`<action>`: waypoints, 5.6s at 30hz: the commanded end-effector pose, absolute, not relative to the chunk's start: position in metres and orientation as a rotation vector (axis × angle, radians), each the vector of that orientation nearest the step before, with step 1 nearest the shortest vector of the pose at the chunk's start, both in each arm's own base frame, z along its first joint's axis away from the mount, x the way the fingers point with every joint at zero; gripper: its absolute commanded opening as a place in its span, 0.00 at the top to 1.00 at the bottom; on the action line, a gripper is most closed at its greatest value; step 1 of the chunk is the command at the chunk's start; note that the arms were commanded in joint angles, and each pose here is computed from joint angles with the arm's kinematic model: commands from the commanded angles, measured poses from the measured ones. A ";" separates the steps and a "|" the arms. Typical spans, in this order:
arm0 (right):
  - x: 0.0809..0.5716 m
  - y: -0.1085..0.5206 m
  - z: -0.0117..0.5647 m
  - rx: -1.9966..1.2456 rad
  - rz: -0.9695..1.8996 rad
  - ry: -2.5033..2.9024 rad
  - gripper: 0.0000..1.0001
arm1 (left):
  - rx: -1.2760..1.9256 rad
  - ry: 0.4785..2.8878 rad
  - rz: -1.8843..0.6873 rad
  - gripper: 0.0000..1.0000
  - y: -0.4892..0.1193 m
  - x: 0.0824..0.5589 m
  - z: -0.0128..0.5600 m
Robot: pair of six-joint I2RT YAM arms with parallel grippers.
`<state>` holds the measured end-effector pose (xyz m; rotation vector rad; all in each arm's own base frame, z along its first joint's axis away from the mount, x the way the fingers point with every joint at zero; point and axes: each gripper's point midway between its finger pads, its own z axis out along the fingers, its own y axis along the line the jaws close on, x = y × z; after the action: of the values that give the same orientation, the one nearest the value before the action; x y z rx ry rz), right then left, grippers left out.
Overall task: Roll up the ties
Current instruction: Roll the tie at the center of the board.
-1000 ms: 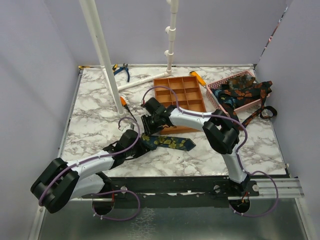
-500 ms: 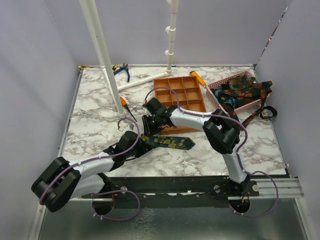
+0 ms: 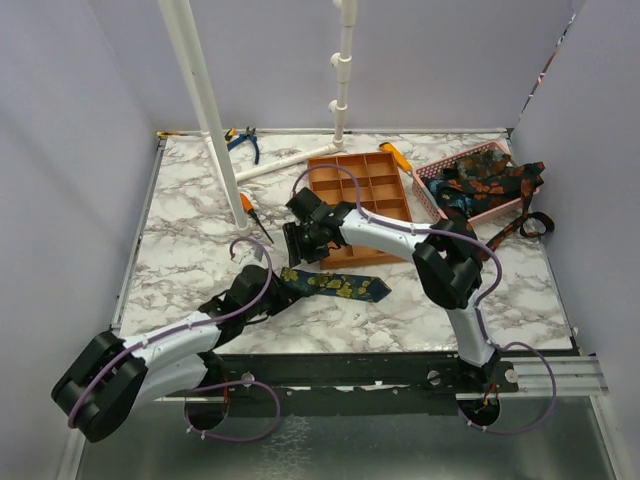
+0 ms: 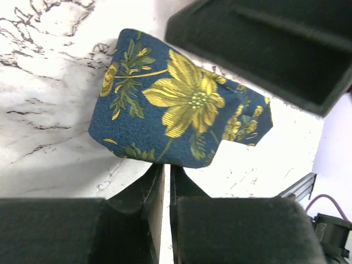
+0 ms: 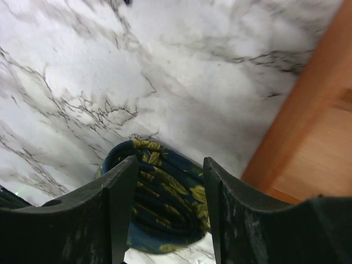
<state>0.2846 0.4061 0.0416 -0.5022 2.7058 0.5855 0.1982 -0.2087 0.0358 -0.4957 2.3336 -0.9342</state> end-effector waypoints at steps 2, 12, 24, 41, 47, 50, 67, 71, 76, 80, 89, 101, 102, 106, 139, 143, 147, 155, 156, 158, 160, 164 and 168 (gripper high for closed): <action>0.320 0.382 0.121 -0.397 0.483 2.536 0.44 | -0.443 2.345 -0.897 0.88 -0.197 0.187 0.038; 0.244 0.362 0.143 -0.442 0.928 2.372 0.51 | -0.285 2.268 -0.928 0.73 -0.194 0.183 0.102; 0.217 0.379 0.109 -0.340 1.102 2.410 0.58 | -0.216 2.236 -0.596 0.34 -0.162 0.255 0.141; 0.223 0.356 0.040 -0.203 0.849 2.601 0.67 | -0.218 2.395 -0.627 0.01 -0.146 0.251 0.089; 0.220 0.349 0.028 -0.208 0.811 2.625 0.67 | -0.130 2.400 -0.818 0.01 -0.172 0.248 0.086; 0.219 0.347 0.021 -0.208 0.803 2.639 0.68 | -0.098 2.393 -0.877 0.01 -0.179 0.245 0.086; 0.215 0.331 0.003 -0.166 0.879 2.669 0.69 | 0.002 2.396 -0.994 0.08 -0.195 0.239 0.067; 0.213 0.329 0.001 -0.176 0.937 2.670 0.69 | 0.019 2.396 -1.036 0.13 -0.199 0.236 0.065; 0.209 0.329 -0.002 -0.183 0.997 2.682 0.69 | 0.035 2.368 -1.113 0.21 -0.207 0.234 0.066; 0.208 0.332 -0.001 -0.192 1.026 2.680 0.69 | 0.041 2.379 -1.157 0.30 -0.212 0.232 0.063; 0.211 0.339 0.003 -0.196 1.083 2.672 0.69 | 0.131 2.358 -1.236 0.49 -0.229 0.218 0.069; 0.215 0.340 0.016 -0.208 1.087 2.640 0.68 | 0.132 2.359 -1.213 0.81 -0.231 0.212 0.072; 0.216 0.339 0.019 -0.210 1.082 2.631 0.67 | 0.118 2.363 -1.189 0.83 -0.228 0.212 0.071; 0.215 0.334 0.030 -0.204 1.070 2.611 0.61 | 0.078 2.381 -1.121 0.95 -0.225 0.213 0.072; 0.185 0.262 -0.017 -0.123 0.678 2.715 0.81 | -0.458 2.354 -0.759 1.00 -0.175 0.242 0.055; 0.184 0.262 -0.014 -0.116 0.687 2.712 0.80 | -0.393 2.441 -0.605 1.00 -0.165 0.245 0.052; 0.185 0.263 -0.003 -0.115 0.691 2.692 0.77 | -0.316 2.533 -0.354 1.00 -0.145 0.250 0.049; 0.183 0.265 0.018 -0.133 0.726 2.652 0.75 | -0.193 2.618 -0.039 1.00 -0.129 0.254 0.055; 0.183 0.265 0.021 -0.134 0.732 2.645 0.75 | -0.175 2.617 -0.010 1.00 -0.130 0.255 0.056; 0.182 0.263 0.025 -0.136 0.732 2.634 0.75 | -0.140 2.618 0.058 1.00 -0.131 0.255 0.057; 0.180 0.259 0.029 -0.134 0.728 2.625 0.74 | -0.105 2.611 0.145 1.00 -0.130 0.257 0.059; 0.173 0.250 0.028 -0.130 0.719 2.622 0.74 | -0.049 2.603 0.300 1.00 -0.132 0.256 0.062; 0.164 0.240 0.023 -0.119 0.720 2.631 0.74 | -0.025 2.563 0.372 1.00 -0.145 0.260 0.069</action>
<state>0.1758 0.2594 0.0371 -0.1270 2.5911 0.7945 0.2658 -0.1627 0.0640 -0.0594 2.5932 0.1238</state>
